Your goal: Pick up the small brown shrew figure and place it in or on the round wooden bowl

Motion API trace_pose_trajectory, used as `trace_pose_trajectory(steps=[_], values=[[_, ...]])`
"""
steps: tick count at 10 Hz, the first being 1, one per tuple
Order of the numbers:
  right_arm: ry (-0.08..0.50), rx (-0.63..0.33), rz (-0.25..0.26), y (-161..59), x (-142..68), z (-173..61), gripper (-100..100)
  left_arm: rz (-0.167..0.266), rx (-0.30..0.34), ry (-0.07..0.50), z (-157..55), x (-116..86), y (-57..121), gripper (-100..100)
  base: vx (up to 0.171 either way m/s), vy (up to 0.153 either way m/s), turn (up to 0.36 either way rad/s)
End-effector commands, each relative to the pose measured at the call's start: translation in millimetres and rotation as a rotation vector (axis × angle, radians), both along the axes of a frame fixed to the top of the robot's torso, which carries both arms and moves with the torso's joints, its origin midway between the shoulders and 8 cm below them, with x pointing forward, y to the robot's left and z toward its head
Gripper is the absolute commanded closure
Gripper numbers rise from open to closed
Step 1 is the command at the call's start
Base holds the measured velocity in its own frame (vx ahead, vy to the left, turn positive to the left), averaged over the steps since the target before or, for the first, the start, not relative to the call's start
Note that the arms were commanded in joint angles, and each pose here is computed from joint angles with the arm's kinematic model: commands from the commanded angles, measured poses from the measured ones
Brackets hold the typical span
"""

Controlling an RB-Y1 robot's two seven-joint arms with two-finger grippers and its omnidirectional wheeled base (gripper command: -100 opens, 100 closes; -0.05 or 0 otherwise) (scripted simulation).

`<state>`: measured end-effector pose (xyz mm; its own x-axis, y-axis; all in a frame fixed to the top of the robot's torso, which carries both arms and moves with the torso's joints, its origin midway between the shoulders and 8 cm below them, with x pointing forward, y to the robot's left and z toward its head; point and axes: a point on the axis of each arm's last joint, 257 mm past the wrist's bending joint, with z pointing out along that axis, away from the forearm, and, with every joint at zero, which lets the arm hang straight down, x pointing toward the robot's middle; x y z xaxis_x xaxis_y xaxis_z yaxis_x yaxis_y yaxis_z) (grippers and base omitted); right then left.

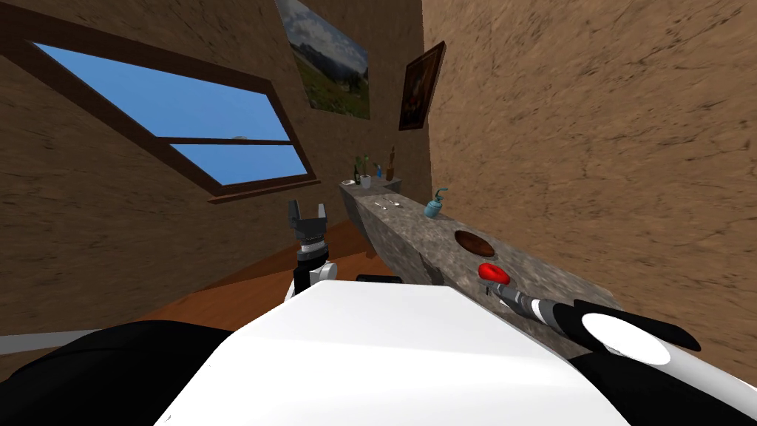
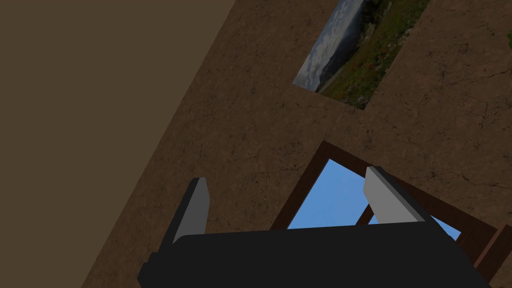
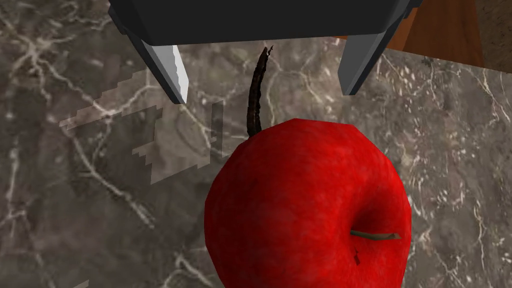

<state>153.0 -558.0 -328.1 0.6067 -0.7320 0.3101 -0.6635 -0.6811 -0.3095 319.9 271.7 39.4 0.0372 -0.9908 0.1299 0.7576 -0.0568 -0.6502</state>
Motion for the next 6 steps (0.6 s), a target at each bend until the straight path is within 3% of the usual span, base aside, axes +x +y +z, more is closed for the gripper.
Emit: trace_pose_trajectory(steps=[1,3,4,6], values=[[-0.002,-0.002,-0.004,-0.4,-6.2,-8.0,-100,0.0,0.0,0.0,0.0,0.0,0.0,0,0.047,-0.005,0.043],[-0.003,-0.002,-0.006,-0.3,-7.8,-10.3,-100,0.0,0.0,0.0,0.0,0.0,0.0,0,0.024,0.002,0.01],[-0.003,-0.002,-0.006,-0.3,-8.2,-11.0,100,0.0,0.0,0.0,0.0,0.0,0.0,0,0.0,0.0,0.0],[-0.001,-0.003,-0.007,-1.1,-9.1,-11.2,100,0.0,0.0,0.0,0.0,0.0,0.0,0,0.0,0.001,0.001]])
